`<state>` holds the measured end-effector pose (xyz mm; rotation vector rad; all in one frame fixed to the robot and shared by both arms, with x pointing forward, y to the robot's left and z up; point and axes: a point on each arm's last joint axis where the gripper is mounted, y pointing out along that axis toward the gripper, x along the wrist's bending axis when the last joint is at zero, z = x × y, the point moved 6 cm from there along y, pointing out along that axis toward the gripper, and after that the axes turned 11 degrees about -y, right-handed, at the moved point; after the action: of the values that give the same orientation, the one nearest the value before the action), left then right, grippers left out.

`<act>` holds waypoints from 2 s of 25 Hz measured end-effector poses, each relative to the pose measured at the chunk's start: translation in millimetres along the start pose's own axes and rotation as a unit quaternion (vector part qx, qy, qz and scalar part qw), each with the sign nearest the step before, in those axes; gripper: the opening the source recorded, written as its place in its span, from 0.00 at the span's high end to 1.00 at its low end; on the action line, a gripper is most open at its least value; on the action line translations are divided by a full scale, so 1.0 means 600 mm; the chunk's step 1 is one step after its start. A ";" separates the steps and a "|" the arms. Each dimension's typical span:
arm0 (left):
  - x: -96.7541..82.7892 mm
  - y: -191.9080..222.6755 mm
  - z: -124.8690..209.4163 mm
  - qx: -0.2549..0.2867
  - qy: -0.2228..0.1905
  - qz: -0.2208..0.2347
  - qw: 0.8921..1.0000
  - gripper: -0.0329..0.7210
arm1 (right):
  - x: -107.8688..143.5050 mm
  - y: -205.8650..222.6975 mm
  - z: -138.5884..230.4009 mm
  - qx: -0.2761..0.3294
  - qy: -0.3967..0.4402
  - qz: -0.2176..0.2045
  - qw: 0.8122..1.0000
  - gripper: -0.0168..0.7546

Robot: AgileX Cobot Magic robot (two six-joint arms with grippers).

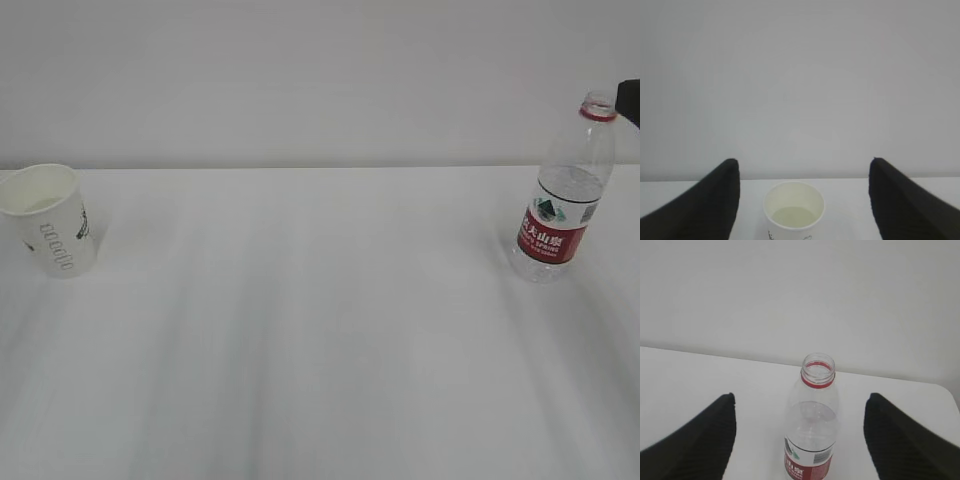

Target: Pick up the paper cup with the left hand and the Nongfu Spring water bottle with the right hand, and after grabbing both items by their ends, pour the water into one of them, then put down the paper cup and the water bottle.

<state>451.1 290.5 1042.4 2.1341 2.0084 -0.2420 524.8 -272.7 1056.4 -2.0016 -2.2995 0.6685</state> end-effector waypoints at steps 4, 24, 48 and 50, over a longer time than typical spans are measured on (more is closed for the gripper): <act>-0.002 -0.008 -0.009 0.010 0.002 -0.003 1.000 0.18 | 0.001 -0.026 -0.006 -0.001 -0.001 -0.005 1.000 0.21; -0.025 -0.066 -0.125 0.030 0.043 -0.025 0.998 0.19 | 0.005 -0.153 -0.024 -0.023 -0.012 -0.016 1.000 0.21; -0.005 -0.152 -0.117 0.226 0.041 -0.107 0.967 0.21 | 0.022 -0.242 0.060 0.113 -0.020 -0.045 0.992 0.21; -0.002 -0.156 -0.110 0.242 0.041 -0.112 0.963 0.21 | 0.023 -0.251 0.070 0.130 -0.020 -0.045 0.990 0.21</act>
<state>356.3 311.5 1103.3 2.1944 2.4429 -0.7637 368.3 -285.2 1064.2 -1.7739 -2.1762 0.9514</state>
